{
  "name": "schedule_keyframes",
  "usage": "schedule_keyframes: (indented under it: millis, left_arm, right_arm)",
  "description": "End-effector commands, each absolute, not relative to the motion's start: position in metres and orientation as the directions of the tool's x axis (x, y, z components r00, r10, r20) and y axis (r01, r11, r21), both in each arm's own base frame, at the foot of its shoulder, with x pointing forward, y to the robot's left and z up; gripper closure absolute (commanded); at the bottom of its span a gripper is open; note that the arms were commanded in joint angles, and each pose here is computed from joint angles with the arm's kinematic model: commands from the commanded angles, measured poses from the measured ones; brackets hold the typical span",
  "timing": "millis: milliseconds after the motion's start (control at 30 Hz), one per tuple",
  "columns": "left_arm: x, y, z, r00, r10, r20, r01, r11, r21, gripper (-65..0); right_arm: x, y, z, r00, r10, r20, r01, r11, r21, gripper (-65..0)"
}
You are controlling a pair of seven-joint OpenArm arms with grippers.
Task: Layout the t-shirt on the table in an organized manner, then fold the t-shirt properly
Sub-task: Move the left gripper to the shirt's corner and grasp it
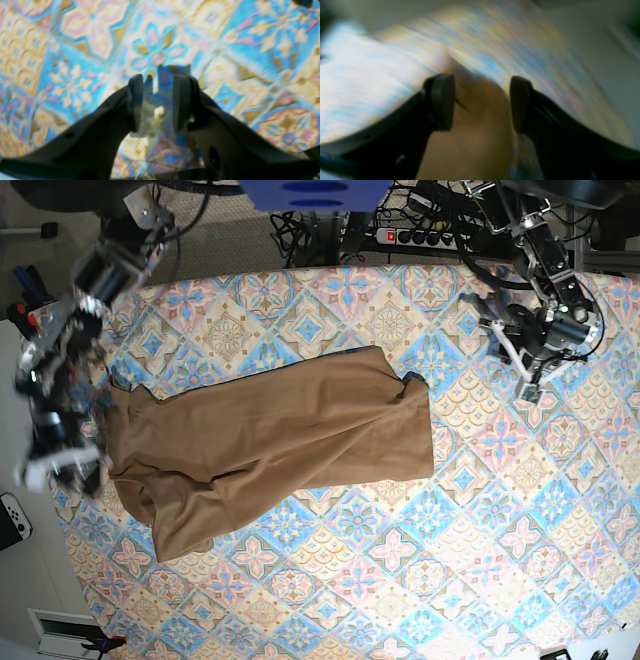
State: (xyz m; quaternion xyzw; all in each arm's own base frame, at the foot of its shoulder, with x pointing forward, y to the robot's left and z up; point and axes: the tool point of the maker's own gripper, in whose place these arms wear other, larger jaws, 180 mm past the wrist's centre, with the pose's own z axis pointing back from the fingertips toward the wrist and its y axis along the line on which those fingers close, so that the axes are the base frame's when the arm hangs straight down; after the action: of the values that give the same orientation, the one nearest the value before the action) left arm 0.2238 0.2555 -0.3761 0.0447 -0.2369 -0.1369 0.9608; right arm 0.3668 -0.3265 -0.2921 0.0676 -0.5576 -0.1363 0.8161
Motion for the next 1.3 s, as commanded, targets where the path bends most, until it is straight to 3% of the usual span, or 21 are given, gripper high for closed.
schedule_keyframes:
  millis: [0, 333, 667, 933, 1267]
  left_arm:
    - [0.231, 0.256, -0.367, 0.830, -0.299, 0.471, 0.247, 0.954, 0.170, -20.1]
    - [0.246, 0.237, -0.364, 0.802, -0.343, 0.489, 0.303, 0.939, 0.163, -20.1]
    - [0.248, 0.224, -0.366, 0.790, -0.374, 0.486, 0.343, 0.927, 0.155, -19.8]
    - [0.247, 0.225, -0.367, 0.793, -0.370, 0.484, 0.339, 0.928, 0.155, -19.8]
    - [0.248, 0.225, -0.367, 0.792, -0.371, 0.485, 0.340, 0.928, 0.155, -19.7]
  right_arm:
    - [0.368, -0.323, -0.278, 0.275, -0.317, 0.908, 0.118, 0.948, 0.295, -32.1]
    - [0.299, -0.325, -0.347, 0.326, -0.552, 0.768, 0.198, 0.834, 0.515, -31.7]
    - [0.277, -0.323, -0.409, 0.397, -0.660, 0.637, 0.308, 0.750, 0.585, -31.7]
    - [0.256, -0.333, -0.439, 0.384, -0.732, 0.563, 0.400, 0.681, 0.613, -31.7]
    - [0.264, -0.295, -0.450, 0.494, -0.684, 0.536, 0.334, 0.719, 0.610, -31.7]
